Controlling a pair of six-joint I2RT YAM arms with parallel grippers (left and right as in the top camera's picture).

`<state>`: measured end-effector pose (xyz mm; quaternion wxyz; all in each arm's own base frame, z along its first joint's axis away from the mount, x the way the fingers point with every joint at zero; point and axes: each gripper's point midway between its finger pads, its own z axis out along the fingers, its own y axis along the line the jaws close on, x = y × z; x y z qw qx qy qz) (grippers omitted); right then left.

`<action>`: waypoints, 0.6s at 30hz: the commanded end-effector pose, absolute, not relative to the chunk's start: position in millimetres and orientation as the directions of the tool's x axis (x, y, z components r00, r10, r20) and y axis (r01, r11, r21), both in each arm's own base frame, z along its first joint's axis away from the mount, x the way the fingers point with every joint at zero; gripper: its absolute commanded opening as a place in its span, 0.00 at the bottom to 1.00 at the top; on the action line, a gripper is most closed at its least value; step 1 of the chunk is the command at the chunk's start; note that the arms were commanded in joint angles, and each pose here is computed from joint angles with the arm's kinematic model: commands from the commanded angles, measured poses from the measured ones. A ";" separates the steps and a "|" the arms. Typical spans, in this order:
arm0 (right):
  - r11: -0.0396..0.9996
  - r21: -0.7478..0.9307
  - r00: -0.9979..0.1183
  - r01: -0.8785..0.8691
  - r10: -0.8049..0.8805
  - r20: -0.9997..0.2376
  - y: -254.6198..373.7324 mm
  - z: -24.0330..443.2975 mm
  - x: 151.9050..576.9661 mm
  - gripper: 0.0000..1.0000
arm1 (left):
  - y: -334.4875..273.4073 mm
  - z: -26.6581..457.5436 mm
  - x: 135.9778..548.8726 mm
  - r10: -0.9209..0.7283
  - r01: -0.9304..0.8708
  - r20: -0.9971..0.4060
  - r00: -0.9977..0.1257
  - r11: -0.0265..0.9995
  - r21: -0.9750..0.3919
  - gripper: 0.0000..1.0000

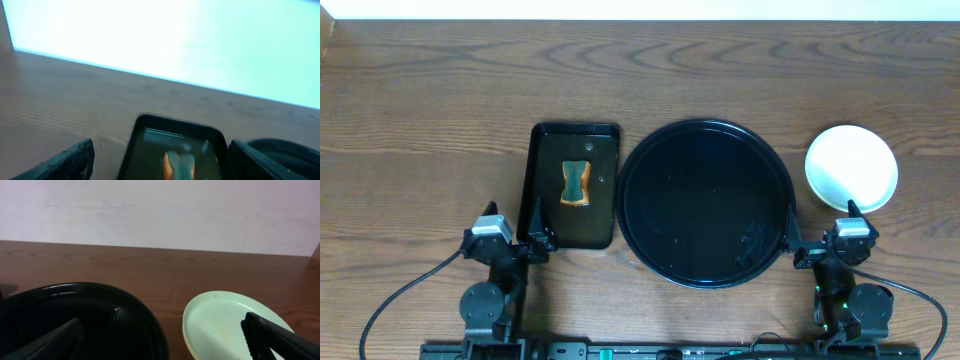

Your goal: Clean dirty plates on tray and stack at the side

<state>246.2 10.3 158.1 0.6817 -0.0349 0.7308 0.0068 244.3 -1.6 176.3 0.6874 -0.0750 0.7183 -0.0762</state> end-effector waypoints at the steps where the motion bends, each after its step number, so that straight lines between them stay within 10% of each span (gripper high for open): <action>1: 0.997 -0.050 -0.067 -0.065 -0.055 -0.996 11.6 157.6 245.9 0.99 | -0.4 176.2 246.7 -0.042 0.001 -0.999 0.007 0.999 -0.042 0.86; 18: 0.997 -0.050 -0.068 -0.065 -0.055 -0.996 11.6 157.5 245.9 0.99 | -0.4 137.8 244.0 0.011 0.002 -0.989 -0.149 1.000 0.011 0.86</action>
